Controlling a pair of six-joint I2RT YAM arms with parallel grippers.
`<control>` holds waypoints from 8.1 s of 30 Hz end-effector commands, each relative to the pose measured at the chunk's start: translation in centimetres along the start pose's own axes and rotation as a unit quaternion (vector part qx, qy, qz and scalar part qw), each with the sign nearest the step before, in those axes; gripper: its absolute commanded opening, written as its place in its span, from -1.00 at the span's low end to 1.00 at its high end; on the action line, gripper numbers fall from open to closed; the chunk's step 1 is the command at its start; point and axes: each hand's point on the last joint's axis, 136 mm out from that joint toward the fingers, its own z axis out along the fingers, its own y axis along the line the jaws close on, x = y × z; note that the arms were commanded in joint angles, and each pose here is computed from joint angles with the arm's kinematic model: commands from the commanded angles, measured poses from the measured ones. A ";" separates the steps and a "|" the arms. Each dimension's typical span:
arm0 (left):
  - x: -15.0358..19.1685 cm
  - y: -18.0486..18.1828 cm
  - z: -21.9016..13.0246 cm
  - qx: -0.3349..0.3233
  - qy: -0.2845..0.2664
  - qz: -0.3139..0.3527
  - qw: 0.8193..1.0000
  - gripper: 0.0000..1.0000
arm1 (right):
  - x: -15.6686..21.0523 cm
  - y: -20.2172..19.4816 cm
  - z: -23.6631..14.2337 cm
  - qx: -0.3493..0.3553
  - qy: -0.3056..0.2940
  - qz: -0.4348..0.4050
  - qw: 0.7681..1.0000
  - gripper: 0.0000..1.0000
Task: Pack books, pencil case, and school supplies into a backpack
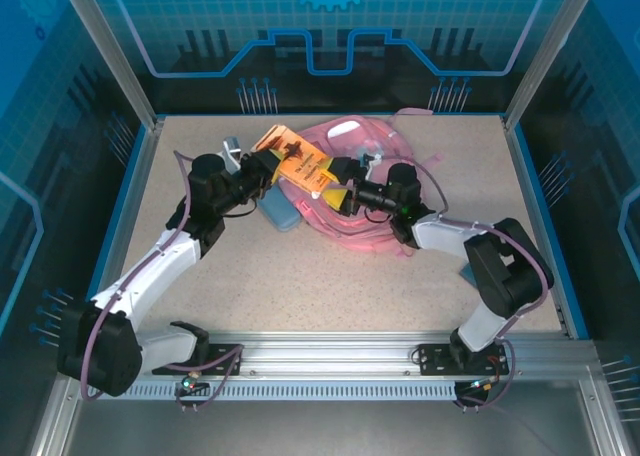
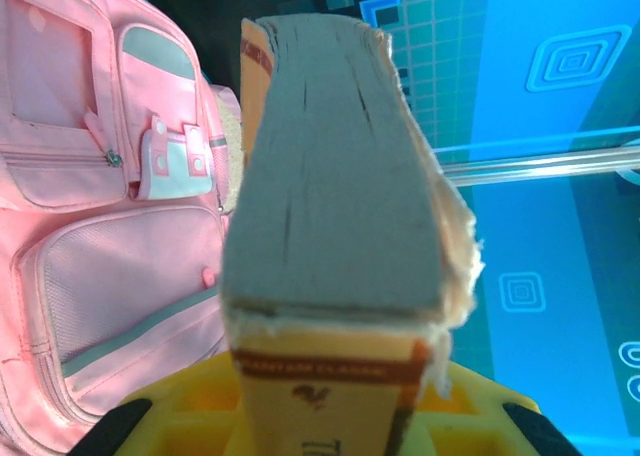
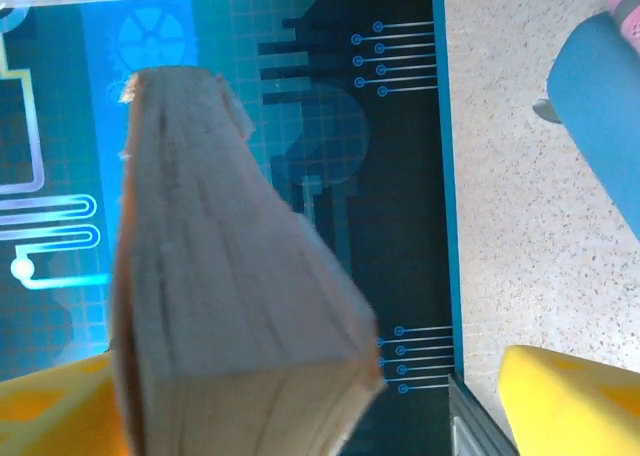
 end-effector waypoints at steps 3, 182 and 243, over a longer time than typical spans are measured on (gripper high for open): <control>-0.3 -4.9 -0.1 0.068 -0.005 0.017 0.998 -0.90 | 0.7 2.0 0.9 -0.046 0.009 0.009 0.999 0.34; 11.2 18.8 2.0 -0.246 0.213 0.310 0.893 0.59 | -0.1 -5.1 -12.4 0.505 0.023 -0.370 0.779 0.35; 15.4 18.8 8.4 0.017 0.249 0.434 0.866 -0.19 | -5.5 -1.0 -1.5 0.536 0.120 -0.522 0.653 -1.00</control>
